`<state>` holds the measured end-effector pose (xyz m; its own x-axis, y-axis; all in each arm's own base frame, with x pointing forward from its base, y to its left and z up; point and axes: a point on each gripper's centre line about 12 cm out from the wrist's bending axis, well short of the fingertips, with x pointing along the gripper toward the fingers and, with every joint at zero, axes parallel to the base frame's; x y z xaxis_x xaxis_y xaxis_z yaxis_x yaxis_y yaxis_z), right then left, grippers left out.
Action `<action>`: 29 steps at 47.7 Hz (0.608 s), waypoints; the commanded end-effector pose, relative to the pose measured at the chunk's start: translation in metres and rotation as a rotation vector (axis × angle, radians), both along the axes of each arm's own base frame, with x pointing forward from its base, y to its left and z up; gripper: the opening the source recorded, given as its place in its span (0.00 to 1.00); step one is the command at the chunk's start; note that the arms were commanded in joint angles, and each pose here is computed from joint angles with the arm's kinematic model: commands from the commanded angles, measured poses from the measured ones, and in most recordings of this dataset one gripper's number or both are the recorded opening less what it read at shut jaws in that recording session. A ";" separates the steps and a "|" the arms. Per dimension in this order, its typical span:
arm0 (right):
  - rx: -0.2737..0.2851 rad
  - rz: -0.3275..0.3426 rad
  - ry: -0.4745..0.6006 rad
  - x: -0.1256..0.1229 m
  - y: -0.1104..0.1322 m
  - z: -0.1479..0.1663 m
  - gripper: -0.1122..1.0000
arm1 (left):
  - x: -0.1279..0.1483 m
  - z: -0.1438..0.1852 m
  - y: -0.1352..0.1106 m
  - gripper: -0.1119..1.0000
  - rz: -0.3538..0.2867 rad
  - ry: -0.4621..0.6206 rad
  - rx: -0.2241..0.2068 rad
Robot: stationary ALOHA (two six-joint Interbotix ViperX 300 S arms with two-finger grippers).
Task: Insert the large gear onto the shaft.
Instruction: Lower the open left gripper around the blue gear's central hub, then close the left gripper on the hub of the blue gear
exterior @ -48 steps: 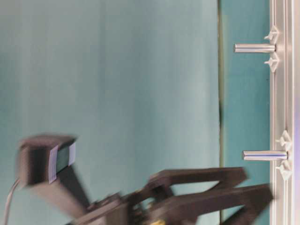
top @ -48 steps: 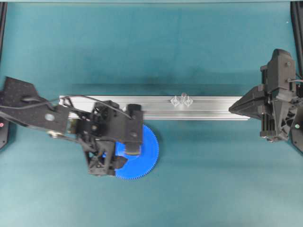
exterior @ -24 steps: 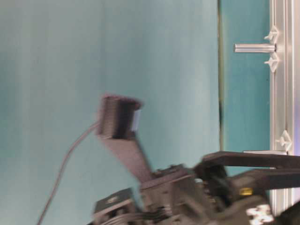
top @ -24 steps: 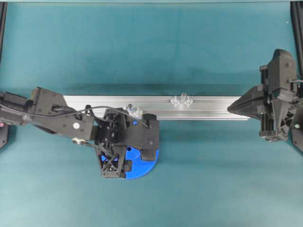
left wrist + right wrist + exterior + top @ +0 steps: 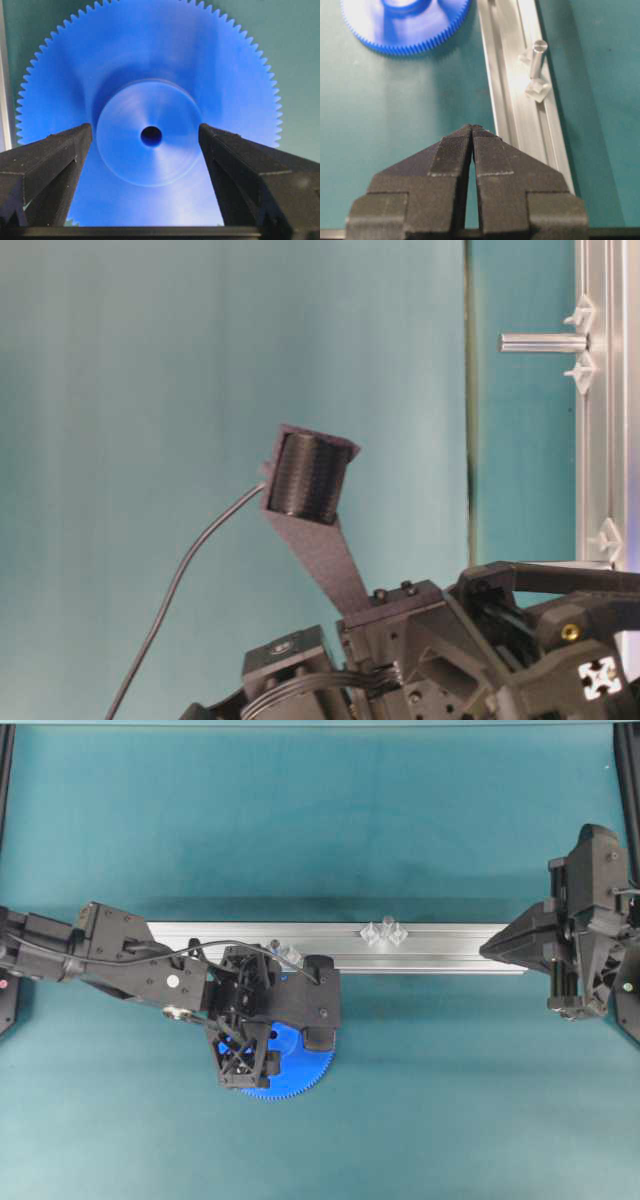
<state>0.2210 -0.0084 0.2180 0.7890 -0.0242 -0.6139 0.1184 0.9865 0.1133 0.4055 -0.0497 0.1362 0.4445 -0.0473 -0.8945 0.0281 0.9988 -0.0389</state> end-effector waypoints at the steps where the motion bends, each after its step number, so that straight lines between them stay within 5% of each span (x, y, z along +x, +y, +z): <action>1: 0.002 0.001 -0.018 0.002 0.001 0.005 0.19 | 0.006 0.010 0.001 0.91 0.000 -0.034 -0.001; 29: 0.003 0.000 -0.012 0.001 0.001 0.002 0.19 | 0.004 0.001 0.000 0.91 -0.004 -0.005 0.003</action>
<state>0.2198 -0.0083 0.2160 0.7862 -0.0241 -0.6175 0.1190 0.9865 0.1129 0.4053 -0.0490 0.1297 0.4281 -0.0446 -0.9026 0.0273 0.9990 -0.0364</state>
